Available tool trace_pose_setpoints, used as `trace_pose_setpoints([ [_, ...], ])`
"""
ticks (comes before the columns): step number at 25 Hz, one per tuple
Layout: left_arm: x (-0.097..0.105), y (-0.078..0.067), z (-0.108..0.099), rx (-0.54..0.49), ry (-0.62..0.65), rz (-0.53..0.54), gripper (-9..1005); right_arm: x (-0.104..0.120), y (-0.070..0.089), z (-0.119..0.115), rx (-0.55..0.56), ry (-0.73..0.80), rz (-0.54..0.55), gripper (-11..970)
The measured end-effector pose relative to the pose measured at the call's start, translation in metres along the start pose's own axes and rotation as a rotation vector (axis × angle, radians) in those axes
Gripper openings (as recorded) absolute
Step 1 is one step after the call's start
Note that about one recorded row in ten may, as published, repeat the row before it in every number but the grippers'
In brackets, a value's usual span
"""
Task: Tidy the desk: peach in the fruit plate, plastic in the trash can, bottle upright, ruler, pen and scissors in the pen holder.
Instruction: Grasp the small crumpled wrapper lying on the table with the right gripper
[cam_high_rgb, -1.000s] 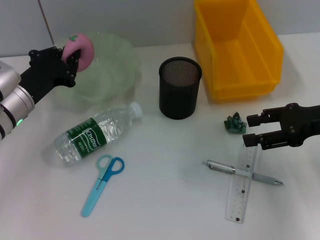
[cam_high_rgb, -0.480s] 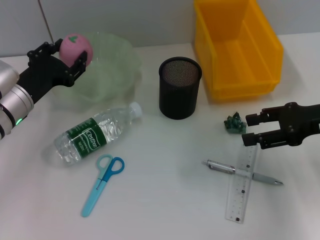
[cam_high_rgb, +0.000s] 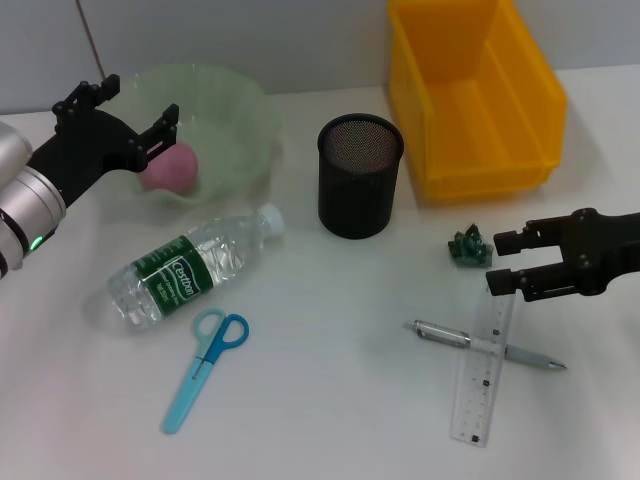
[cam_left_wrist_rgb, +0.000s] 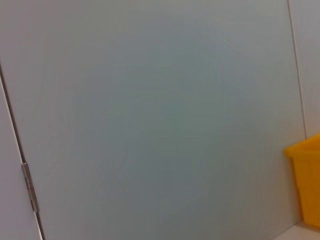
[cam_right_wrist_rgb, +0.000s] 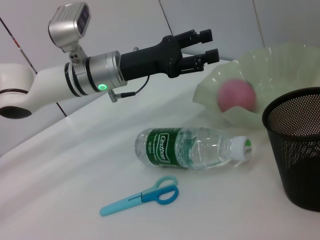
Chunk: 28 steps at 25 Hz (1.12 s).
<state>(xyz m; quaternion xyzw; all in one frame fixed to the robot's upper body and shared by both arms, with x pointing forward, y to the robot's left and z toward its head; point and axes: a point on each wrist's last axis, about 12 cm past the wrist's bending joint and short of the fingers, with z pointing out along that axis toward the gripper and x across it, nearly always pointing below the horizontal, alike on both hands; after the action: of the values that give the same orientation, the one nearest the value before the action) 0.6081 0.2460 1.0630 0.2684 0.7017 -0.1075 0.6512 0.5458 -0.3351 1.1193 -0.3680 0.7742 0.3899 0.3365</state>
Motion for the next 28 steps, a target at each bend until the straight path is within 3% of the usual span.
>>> trace_pose_setpoints([
  [4, -0.001, -0.002, 0.0, 0.015, -0.01, -0.017, 807, 0.001, 0.0, 0.0, 0.001, 0.0, 0.002, 741],
  [7, -0.008, -0.008, -0.001, 0.094, -0.034, -0.08, 805, 0.002, 0.0, -0.001, 0.002, 0.002, 0.003, 741],
  [8, -0.016, -0.014, -0.004, 0.183, -0.05, -0.145, 805, 0.002, 0.0, -0.001, 0.005, 0.002, 0.005, 741],
  [9, -0.016, -0.014, -0.004, 0.183, -0.05, -0.145, 804, 0.002, 0.0, -0.001, 0.006, 0.002, 0.005, 741],
  [17, -0.057, -0.027, -0.037, 0.595, -0.025, -0.244, 802, 0.003, -0.001, -0.001, 0.009, 0.01, 0.007, 741],
  [18, -0.057, -0.027, -0.037, 0.595, -0.025, -0.244, 802, 0.003, -0.001, -0.001, 0.01, 0.01, 0.007, 741],
  [19, -0.061, -0.035, -0.052, 0.745, 0.049, -0.205, 802, 0.003, -0.001, -0.001, 0.01, 0.01, 0.007, 741],
  [23, -0.061, -0.037, -0.054, 0.76, 0.064, -0.191, 802, 0.002, -0.001, -0.001, 0.012, 0.011, 0.003, 740],
  [25, -0.051, -0.051, -0.062, 0.8, 0.159, -0.099, 802, 0.002, -0.001, -0.001, 0.012, 0.011, 0.003, 740],
  [28, -0.044, -0.056, -0.062, 0.784, 0.224, -0.035, 802, 0.001, -0.001, -0.001, 0.012, 0.011, 0.003, 740],
])
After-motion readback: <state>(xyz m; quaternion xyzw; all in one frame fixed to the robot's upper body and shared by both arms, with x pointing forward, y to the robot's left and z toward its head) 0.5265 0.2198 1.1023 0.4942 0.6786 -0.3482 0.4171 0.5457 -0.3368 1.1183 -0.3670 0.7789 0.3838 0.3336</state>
